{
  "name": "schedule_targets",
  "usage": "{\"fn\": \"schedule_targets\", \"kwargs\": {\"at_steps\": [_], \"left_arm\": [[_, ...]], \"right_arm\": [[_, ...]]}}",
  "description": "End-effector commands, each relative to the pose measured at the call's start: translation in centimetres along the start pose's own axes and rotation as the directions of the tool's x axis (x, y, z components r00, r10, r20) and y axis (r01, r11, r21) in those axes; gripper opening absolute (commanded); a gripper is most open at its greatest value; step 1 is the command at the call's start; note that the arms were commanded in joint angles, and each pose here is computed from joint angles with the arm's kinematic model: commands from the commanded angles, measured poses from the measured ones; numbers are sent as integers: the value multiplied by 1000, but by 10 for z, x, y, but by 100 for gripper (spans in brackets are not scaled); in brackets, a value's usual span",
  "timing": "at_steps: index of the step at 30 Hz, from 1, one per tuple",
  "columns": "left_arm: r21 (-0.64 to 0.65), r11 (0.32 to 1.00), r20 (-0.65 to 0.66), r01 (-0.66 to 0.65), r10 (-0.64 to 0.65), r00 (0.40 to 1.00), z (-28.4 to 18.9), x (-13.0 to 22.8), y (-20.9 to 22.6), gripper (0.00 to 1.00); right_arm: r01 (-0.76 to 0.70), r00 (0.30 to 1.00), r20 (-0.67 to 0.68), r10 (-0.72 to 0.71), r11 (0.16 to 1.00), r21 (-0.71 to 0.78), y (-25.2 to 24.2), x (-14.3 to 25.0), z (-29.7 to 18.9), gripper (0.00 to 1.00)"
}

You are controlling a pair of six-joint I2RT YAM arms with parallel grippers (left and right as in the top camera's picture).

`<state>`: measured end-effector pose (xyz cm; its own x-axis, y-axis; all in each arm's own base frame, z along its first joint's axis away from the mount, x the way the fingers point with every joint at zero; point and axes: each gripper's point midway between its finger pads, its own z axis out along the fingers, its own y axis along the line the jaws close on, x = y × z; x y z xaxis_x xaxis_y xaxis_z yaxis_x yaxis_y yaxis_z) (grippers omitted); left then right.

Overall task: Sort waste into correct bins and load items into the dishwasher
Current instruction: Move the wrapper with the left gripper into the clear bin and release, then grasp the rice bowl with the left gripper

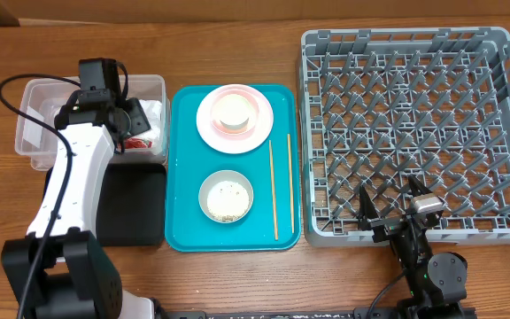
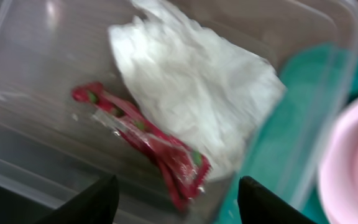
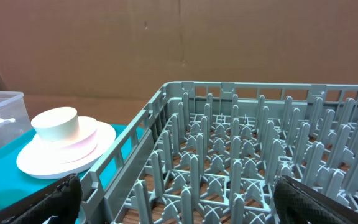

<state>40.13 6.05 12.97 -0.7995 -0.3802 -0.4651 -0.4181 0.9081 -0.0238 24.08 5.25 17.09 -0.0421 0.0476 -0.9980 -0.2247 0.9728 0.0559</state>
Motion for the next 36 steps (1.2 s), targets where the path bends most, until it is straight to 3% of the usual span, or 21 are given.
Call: {"fn": "schedule_targets", "kwargs": {"at_steps": [1, 4, 7, 15, 22, 27, 36], "left_arm": [[300, 953, -1, -38, 40, 999, -56, 3, -59, 57], [411, 909, -52, -75, 106, 993, -80, 29, -87, 55], [433, 891, -109, -135, 200, 974, -92, 62, -107, 53], [415, 834, -206, -364, 476, 855, -91, 166, -159, 41], [351, 795, -218, -494, 583, 783, -62, 228, -181, 41], [339, 779, -249, -528, 616, 748, -48, 245, -186, 41], [254, 785, -274, -565, 619, 736, -26, 246, -176, 40]], "right_arm": [[0, 1000, 6, 0, 1000, 7, -2, 1, 0, 100], [0, 1000, 6, 0, 1000, 7, -2, 1, 0, 100], [0, 1000, 6, 0, 1000, 7, -2, 1, 0, 100], [0, 1000, 6, 0, 1000, 7, -2, 1, 0, 100], [0, 1000, 6, 0, 1000, 7, -2, 1, 0, 100], [0, 1000, 6, 0, 1000, 7, -2, 1, 0, 100], [0, 1000, 6, 0, 1000, 7, -2, 1, 0, 100]]}}
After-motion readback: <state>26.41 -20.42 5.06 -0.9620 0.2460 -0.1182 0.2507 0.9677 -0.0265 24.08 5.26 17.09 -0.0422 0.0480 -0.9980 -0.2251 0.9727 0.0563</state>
